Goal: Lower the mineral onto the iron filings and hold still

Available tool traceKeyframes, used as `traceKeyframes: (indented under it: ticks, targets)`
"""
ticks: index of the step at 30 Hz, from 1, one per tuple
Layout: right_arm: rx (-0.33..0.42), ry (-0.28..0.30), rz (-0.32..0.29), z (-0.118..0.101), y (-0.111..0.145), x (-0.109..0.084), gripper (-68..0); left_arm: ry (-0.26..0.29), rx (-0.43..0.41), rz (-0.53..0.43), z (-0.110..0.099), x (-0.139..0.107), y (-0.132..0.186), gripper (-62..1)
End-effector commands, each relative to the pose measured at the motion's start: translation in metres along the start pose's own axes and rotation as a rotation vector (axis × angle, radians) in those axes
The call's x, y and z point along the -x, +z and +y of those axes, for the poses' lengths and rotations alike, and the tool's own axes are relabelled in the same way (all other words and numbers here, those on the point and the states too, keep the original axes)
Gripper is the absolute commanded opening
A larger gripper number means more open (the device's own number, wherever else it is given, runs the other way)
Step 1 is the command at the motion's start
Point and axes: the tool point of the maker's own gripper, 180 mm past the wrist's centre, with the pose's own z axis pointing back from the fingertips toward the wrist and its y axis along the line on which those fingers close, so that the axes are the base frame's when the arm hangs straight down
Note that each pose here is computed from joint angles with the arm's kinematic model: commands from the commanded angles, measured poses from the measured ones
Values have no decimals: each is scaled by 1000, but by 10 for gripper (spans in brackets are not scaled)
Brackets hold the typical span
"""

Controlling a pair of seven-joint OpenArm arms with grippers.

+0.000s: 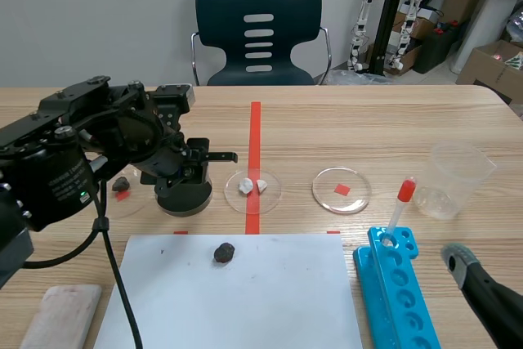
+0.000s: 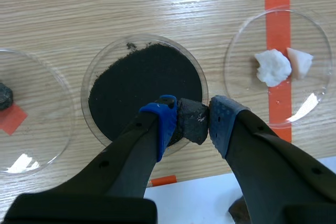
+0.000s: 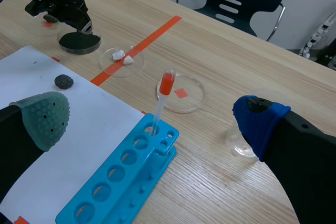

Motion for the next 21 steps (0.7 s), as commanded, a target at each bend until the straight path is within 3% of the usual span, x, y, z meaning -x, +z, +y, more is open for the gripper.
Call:
traceKeyframes:
  ticks: [1, 21]
  targets:
    - [-4, 7, -36, -1, -3, -10, 4, 6, 10, -45, -3, -18, 4, -477]
    - [-4, 7, -37, -1, -3, -10, 4, 48, -41, -15, 13, -8, -18, -477]
